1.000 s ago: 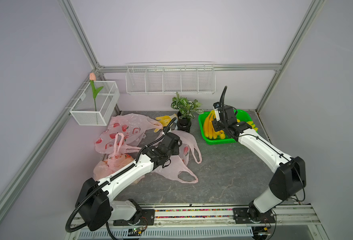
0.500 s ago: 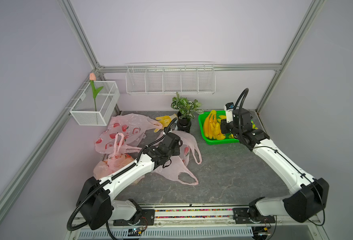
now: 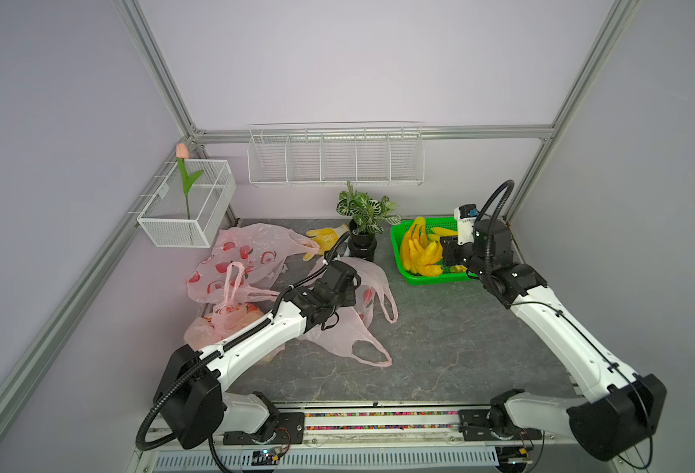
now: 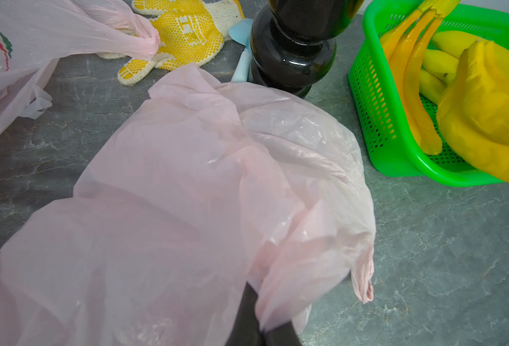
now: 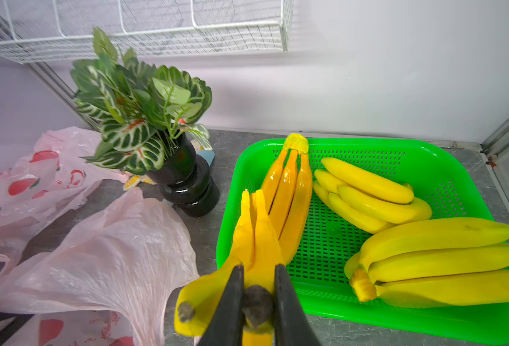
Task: Place the banana into a plastic bag & tie a knot
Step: Place the banana into the plastic bag.
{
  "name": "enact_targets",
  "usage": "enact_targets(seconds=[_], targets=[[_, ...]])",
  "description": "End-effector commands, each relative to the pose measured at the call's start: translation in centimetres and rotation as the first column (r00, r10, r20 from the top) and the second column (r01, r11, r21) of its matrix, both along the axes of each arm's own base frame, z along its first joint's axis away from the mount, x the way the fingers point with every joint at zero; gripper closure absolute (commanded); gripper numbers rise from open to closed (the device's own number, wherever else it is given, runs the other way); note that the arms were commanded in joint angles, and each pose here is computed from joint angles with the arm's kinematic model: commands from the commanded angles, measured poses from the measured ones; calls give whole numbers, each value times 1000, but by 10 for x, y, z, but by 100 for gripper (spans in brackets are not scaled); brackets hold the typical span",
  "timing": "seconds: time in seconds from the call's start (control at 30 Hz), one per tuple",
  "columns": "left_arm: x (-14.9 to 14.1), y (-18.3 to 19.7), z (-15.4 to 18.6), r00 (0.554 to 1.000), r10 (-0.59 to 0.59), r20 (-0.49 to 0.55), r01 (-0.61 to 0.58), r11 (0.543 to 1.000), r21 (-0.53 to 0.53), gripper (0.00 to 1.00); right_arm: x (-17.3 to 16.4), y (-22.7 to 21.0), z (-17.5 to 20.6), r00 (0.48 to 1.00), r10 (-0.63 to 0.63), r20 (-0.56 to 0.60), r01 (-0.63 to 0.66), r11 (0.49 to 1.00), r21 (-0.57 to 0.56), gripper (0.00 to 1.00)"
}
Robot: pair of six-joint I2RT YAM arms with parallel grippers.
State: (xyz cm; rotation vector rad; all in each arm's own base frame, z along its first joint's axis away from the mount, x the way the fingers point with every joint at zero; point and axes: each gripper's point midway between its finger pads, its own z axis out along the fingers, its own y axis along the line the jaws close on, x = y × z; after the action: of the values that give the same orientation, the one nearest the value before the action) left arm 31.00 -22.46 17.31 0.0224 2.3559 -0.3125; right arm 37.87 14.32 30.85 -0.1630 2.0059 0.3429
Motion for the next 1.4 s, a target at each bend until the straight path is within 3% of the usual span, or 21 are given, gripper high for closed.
enact_targets(seconds=[0.0,0.3,0.73,1.03,1.37], targets=[[6,-3,10,1000,16,6,-16,1000,-25,100,-15,5,26,997,40,68,-46,995,90,93],[9,-6,13,1000,15,8,-15,1000,-26,100,-69,26,27,975,207,80,-219,958,186,93],[17,-18,15,1000,5,-9,-5,999,-39,100,-141,63,-13,898,437,43,-431,859,278,93],[14,-31,17,998,-33,-49,29,996,-79,100,-141,79,-29,881,471,47,-461,832,309,93],[-5,-43,31,994,-93,-57,77,968,-239,100,-108,79,-31,924,359,134,-383,860,339,93]])
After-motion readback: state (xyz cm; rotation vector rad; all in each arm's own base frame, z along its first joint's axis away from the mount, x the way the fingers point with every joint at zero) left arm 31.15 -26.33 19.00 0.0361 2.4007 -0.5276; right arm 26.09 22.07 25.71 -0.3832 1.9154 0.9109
